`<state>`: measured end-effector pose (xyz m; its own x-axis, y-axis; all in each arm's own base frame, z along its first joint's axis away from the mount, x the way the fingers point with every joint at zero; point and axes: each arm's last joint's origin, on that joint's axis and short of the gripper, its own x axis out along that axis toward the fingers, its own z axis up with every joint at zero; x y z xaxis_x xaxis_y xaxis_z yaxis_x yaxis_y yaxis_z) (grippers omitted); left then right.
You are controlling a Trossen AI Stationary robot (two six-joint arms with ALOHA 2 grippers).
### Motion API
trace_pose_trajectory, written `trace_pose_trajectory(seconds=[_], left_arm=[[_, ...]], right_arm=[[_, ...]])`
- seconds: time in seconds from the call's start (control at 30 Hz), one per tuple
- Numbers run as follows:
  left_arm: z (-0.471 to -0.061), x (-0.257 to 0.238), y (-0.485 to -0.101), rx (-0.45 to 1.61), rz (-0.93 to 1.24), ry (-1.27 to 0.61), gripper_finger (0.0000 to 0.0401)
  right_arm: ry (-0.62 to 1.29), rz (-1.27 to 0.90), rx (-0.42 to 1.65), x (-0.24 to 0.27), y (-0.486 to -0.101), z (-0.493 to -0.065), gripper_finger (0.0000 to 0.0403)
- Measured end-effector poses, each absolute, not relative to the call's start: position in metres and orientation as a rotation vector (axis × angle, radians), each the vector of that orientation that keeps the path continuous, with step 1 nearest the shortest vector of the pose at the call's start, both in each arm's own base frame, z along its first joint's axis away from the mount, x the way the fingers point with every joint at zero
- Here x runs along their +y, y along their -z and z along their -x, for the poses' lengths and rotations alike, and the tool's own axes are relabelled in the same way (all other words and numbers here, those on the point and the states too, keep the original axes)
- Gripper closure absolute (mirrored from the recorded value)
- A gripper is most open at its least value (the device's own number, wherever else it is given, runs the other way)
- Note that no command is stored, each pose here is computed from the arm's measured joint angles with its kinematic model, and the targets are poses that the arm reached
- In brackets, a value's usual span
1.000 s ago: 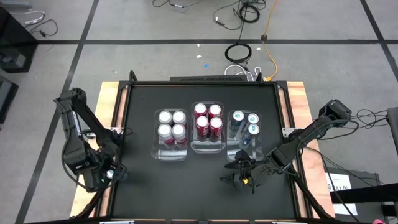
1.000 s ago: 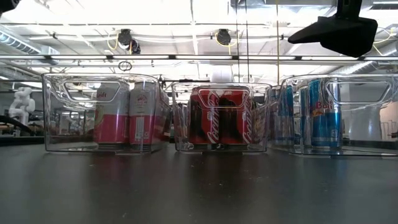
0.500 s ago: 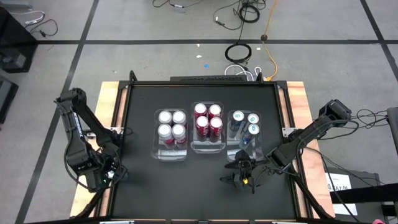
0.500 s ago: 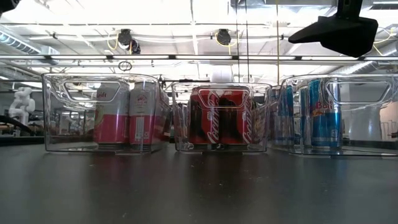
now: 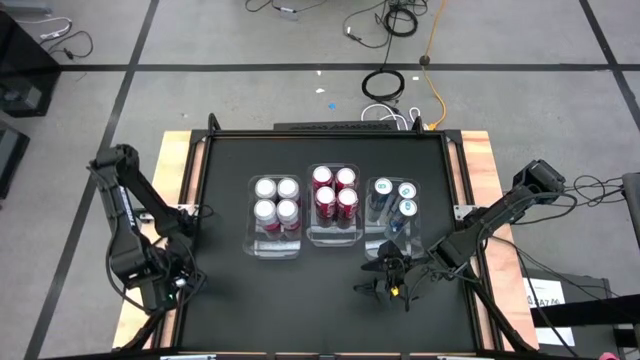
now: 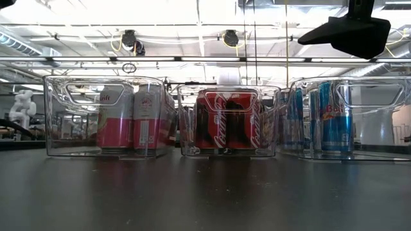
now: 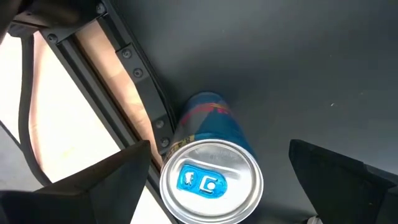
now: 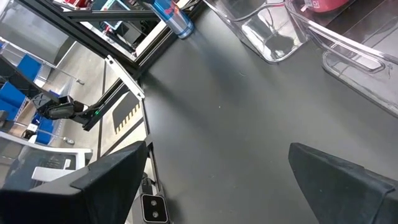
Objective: Sort soda cans
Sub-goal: Put the silver blue soda can into the middle right transparent bin
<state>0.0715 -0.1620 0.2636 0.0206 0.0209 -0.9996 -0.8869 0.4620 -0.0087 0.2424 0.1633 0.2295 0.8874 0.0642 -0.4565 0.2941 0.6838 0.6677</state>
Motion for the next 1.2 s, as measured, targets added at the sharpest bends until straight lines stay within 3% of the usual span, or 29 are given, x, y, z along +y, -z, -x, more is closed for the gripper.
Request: trace_pose_trajectory(seconds=[0.63, 1.2], left_arm=[[-0.075, -0.175, -0.251, 1.416, 0.787, -0.908, 0.0012], [-0.078, -0.181, -0.244, 1.415, 0.765, -0.926, 0.0109]], right_arm=[[0.132, -0.822, 0.476, 0.164, -0.229, -0.242, 0.0018], [0.129, -0.825, 0.478, 0.164, -0.23, -0.242, 0.0018]])
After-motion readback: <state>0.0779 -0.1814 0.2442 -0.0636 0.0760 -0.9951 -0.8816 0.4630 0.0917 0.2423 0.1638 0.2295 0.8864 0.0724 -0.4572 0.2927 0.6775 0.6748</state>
